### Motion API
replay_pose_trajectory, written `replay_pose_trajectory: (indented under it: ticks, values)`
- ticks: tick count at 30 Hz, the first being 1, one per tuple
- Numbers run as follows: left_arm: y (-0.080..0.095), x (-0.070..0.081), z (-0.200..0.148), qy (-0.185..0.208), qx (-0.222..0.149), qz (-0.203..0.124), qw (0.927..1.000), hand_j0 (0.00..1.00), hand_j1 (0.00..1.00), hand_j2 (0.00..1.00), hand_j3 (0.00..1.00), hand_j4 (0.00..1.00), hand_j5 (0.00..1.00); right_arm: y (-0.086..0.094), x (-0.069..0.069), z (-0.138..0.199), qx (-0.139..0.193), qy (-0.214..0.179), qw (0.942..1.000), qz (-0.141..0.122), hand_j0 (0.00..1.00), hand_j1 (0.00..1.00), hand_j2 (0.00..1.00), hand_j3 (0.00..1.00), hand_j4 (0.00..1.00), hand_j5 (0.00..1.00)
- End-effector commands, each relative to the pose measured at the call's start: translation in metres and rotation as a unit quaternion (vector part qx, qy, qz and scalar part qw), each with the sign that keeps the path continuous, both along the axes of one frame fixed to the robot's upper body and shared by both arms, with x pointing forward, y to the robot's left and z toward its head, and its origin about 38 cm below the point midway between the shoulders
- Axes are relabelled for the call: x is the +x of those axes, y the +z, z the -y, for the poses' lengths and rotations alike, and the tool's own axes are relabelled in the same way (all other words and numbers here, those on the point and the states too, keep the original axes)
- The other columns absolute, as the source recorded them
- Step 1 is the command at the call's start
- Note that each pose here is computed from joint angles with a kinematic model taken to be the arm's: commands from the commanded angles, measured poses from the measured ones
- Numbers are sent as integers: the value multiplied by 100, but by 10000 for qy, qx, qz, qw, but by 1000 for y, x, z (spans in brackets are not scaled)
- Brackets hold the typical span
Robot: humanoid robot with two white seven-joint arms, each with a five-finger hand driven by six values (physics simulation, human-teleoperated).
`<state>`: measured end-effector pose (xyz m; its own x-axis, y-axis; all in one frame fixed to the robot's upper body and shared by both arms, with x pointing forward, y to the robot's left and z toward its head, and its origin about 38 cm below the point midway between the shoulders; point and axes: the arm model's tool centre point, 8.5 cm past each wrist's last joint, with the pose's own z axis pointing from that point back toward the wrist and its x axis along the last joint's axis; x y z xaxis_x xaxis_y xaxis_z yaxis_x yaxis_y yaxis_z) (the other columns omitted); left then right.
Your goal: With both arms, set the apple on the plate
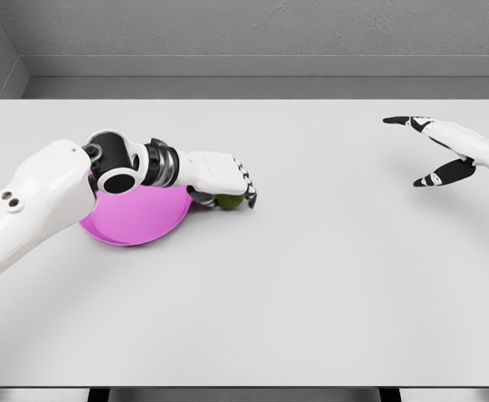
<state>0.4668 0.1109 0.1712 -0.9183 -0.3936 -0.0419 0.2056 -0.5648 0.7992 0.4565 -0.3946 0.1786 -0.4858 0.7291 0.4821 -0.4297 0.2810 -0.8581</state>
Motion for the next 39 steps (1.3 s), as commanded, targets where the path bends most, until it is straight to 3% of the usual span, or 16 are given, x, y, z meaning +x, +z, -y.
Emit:
replay_pose_trajectory:
  ticks: [1,11,15,19,21,26,31,35,37,38,39]
  values:
    - [0,0,0,-3,-15,-6,10000,63,63,63,63,63,63,0,0,1,35,-14,10000,-5,100,100,100,100,100,100]
    - [6,-1,1,-152,-67,29,9999,55,55,55,55,55,55,1,0,1,36,-18,10000,5,100,100,100,100,100,100]
    - [19,-1,-3,-254,-93,154,9995,51,51,51,51,51,51,2,1,0,35,-12,10000,18,100,100,100,100,100,100]
    - [32,-1,-20,-355,-306,75,9989,51,51,51,51,51,51,1,0,0,35,-13,10000,2,100,100,100,100,100,100]
    - [47,1,-38,-359,-594,82,9976,51,51,51,51,51,51,-1,-1,1,35,-15,10000,-13,100,100,100,100,100,100]
    - [76,12,-100,303,-876,186,9955,51,51,51,51,51,51,0,0,1,35,-14,10000,-5,100,100,100,100,100,100]
    - [75,12,-146,736,-627,203,9951,51,51,51,51,51,51,-2,-1,0,24,-11,10000,-27,100,100,100,100,100,100]
    - [58,8,-150,789,-592,38,9951,52,52,52,52,52,52,-2,-1,0,18,-1,10000,-37,100,100,100,100,100,100]
    - [56,9,-153,844,-584,11,9947,57,57,57,57,57,57,-2,-1,0,18,-1,10000,-37,100,100,100,100,100,100]
    - [55,9,-152,839,-601,-5,9947,73,73,73,73,73,73,-2,-1,0,18,0,10000,-29,100,100,100,100,100,100]
    - [53,8,-152,837,-604,-29,9947,83,83,83,83,83,83,-2,-1,0,18,0,10000,-29,100,100,100,100,100,100]
